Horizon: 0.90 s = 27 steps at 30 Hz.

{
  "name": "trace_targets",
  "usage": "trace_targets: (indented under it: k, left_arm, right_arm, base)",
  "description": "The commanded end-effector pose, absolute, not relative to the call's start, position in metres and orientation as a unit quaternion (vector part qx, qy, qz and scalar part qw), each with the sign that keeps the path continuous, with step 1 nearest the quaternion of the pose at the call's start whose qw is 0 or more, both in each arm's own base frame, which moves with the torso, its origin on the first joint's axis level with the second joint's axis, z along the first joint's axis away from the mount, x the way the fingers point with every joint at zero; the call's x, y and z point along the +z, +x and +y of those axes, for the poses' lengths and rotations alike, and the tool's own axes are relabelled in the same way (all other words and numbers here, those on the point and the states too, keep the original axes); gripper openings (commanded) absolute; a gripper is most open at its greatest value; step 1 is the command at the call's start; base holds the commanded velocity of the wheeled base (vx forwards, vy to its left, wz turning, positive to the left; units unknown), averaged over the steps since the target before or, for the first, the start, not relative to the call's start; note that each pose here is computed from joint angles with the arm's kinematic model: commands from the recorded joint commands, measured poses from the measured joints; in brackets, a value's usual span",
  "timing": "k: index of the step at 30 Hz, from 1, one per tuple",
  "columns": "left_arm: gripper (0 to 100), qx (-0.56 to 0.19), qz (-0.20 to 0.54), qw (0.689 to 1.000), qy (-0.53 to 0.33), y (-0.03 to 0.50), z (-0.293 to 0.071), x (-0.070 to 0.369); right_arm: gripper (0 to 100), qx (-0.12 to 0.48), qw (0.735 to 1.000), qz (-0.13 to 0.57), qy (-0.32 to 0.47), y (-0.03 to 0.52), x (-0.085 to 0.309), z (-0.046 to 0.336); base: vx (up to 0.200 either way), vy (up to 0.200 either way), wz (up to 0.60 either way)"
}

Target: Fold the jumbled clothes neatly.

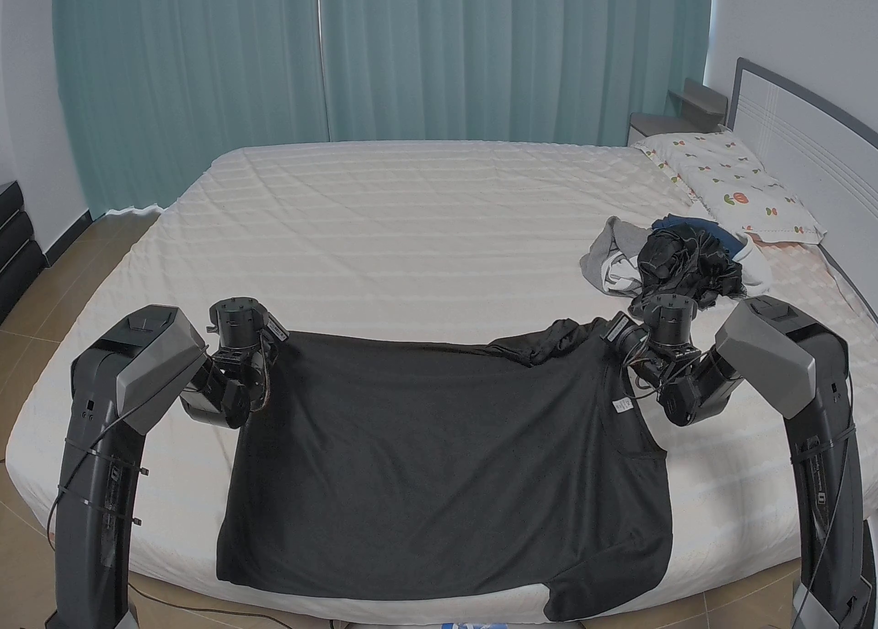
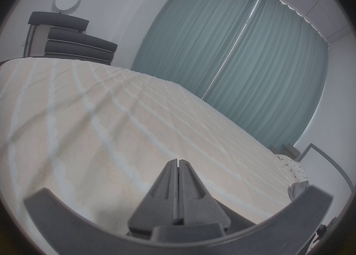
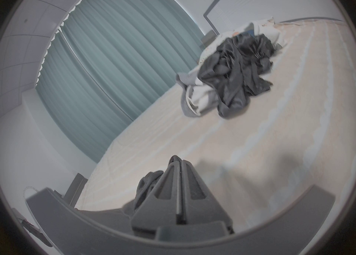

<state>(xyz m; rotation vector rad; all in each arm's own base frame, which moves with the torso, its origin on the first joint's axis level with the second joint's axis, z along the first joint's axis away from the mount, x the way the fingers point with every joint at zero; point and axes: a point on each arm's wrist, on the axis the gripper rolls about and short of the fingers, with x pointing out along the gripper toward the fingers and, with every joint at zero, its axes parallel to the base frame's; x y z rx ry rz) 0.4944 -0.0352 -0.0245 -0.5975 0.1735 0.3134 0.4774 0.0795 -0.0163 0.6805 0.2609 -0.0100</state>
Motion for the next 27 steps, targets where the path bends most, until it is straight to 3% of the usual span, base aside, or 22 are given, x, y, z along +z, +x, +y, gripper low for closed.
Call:
trace_targets:
  k: [1, 4, 11, 15, 27]
  left_arm:
    - [0, 0.155, 0.068, 0.94, -0.295, 0.496, -0.034, -0.014]
    - [0, 0.16, 0.061, 0.94, -0.297, 0.496, -0.029, -0.011]
    - [0, 0.166, 0.04, 0.938, -0.301, 0.5, -0.022, -0.006]
    - [0, 0.175, 0.07, 0.94, -0.286, 0.499, -0.021, -0.03]
    - [0, 0.175, 0.074, 0.946, -0.263, 0.503, -0.022, -0.039]
  right_arm:
    - [0, 0.01, 0.938, 0.077, 0.337, 0.482, 0.021, 0.079]
    - [0, 0.016, 0.938, 0.044, 0.342, 0.487, 0.046, 0.075]
    - [0, -0.017, 0.941, 0.079, 0.328, 0.489, -0.003, 0.073]
    - [0, -0.033, 0.944, 0.115, 0.307, 0.489, -0.029, 0.076]
    - [0, -0.027, 0.946, 0.12, 0.3, 0.49, -0.036, 0.083]
  base:
    - [0.0, 0.0, 0.0]
    - [0.0, 0.0, 0.0]
    - [0.0, 0.0, 0.0]
    - [0.0, 0.0, 0.0]
    - [0.0, 0.0, 0.0]
